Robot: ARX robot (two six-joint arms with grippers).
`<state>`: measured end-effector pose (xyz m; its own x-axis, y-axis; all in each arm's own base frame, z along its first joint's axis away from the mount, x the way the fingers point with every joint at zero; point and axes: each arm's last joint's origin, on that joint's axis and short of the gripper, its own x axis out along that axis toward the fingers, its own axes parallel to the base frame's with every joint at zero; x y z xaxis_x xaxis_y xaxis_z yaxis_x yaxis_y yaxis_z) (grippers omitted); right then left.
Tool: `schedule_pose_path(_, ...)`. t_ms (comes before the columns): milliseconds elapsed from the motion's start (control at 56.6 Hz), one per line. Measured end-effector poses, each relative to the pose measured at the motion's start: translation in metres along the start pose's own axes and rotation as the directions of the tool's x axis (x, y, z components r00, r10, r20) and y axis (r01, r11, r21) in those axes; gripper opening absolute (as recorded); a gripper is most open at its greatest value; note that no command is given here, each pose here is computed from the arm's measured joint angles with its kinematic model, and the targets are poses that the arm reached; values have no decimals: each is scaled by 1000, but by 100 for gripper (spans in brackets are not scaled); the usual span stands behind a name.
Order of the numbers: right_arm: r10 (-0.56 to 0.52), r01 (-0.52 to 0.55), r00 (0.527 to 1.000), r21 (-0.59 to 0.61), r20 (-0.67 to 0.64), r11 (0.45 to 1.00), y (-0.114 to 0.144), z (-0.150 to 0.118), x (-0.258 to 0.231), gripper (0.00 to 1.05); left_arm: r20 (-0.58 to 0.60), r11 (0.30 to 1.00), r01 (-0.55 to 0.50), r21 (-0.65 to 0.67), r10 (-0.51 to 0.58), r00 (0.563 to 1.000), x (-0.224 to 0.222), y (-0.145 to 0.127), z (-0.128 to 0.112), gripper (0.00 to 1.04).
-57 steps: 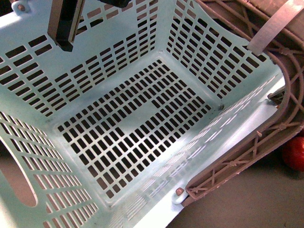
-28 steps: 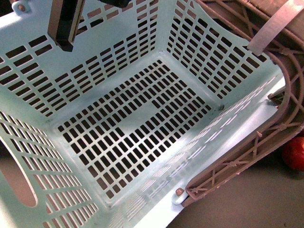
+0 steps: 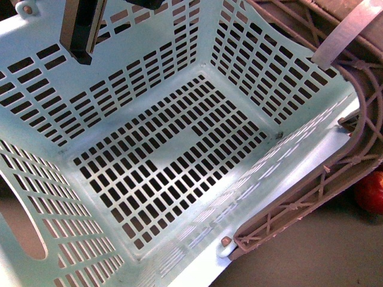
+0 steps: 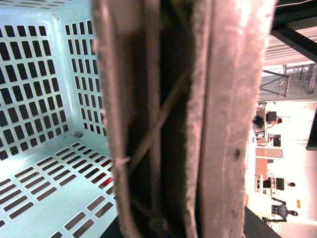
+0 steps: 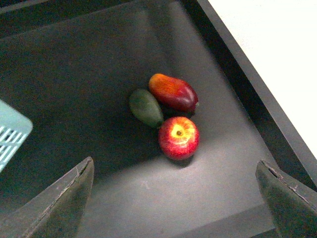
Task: Pick apple with right arm and hold basket with left
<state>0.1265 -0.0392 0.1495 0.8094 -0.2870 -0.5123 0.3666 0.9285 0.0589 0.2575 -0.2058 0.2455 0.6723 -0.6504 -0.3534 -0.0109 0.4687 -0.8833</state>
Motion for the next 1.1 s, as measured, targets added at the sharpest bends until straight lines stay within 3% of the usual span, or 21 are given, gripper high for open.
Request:
schedule_pose_path(283, -32, 12, 994, -184, -102, 983, -6, -11, 92, 96, 0, 1000, 0, 0, 0, 1000, 0, 0, 0, 16)
schedule_pose_path(460, -69, 24, 969, -189, -236, 982, -9, -44, 146, 96, 0, 1000, 0, 0, 0, 1000, 0, 0, 0, 16)
schedule_pose_path(672, -101, 32, 924, -190, -370, 981, -12, -77, 175, 96, 0, 1000, 0, 0, 0, 1000, 0, 0, 0, 16)
schedule_pose_path(1096, -109, 31, 903, -189, -415, 981, -13, -83, 226, 96, 0, 1000, 0, 0, 0, 1000, 0, 0, 0, 16)
